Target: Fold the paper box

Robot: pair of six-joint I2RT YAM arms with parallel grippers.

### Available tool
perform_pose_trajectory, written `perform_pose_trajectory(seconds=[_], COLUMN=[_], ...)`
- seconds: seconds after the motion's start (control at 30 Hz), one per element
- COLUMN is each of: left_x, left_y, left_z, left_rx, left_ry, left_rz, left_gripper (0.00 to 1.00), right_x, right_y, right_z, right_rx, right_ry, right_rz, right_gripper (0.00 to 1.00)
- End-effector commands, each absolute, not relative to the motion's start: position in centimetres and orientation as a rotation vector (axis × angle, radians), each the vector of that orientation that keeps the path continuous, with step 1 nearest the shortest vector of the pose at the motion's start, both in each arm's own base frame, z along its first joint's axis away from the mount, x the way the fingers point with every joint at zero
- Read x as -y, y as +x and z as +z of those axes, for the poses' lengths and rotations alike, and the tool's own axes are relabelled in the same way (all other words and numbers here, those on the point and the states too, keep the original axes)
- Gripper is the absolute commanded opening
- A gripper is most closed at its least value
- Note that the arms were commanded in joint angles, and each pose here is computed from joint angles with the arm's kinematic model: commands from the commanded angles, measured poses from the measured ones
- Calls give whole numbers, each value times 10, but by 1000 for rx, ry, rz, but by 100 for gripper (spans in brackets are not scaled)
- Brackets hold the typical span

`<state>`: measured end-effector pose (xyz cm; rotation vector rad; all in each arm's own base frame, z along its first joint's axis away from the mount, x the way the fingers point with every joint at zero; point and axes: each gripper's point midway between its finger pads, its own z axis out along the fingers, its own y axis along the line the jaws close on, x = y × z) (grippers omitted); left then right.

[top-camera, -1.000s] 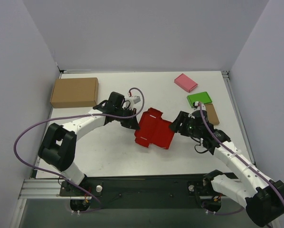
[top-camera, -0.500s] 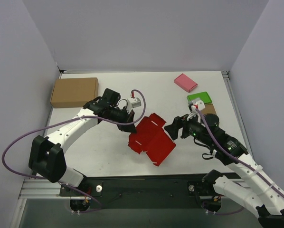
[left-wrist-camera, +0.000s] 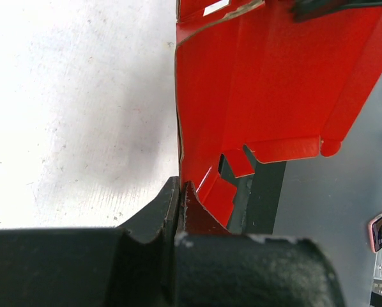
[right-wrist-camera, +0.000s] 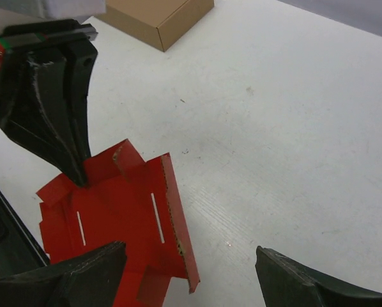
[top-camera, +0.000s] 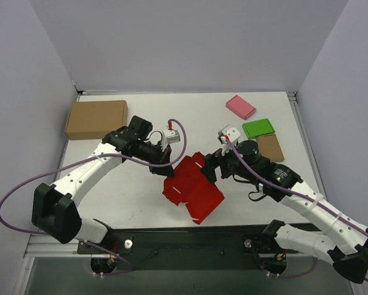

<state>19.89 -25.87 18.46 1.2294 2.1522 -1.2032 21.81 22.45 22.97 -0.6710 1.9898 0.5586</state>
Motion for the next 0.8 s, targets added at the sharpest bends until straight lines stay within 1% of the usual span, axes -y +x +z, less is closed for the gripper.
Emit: perform_pose_trajectory(seconds=[0.0, 0.2, 0.33, 0.4, 0.43, 0.6, 0.77], left_x=[263, 263, 263, 263, 262, 263, 262], left_y=[188, 181, 178, 176, 175, 172, 169], left_z=[215, 220, 224, 225, 224, 225, 225], left_rx=[-2004, -1965, -1945, -1936, -1937, -1927, -1924], left_ry=[1288, 1309, 1320, 1324, 1327, 1338, 1344], left_rz=[-1269, -1295, -1303, -1310, -1311, -1326, -1330], left_gripper=[0, 0, 0, 0, 0, 0, 0], right_x=[-225, -244, -256, -260, -260, -256, -259], right_y=[228, 226, 219, 216, 215, 218, 214], right_z=[230, 244, 244, 242, 242, 252, 259], right_rx=[-1978, -1918, -1944, -1961, -1968, -1957, -1959], right_ry=[-687, -735, -770, -784, -783, -755, -779], right_rz=[506, 618, 734, 785, 795, 830, 922], right_gripper=[84, 83, 77, 75, 73, 68, 59])
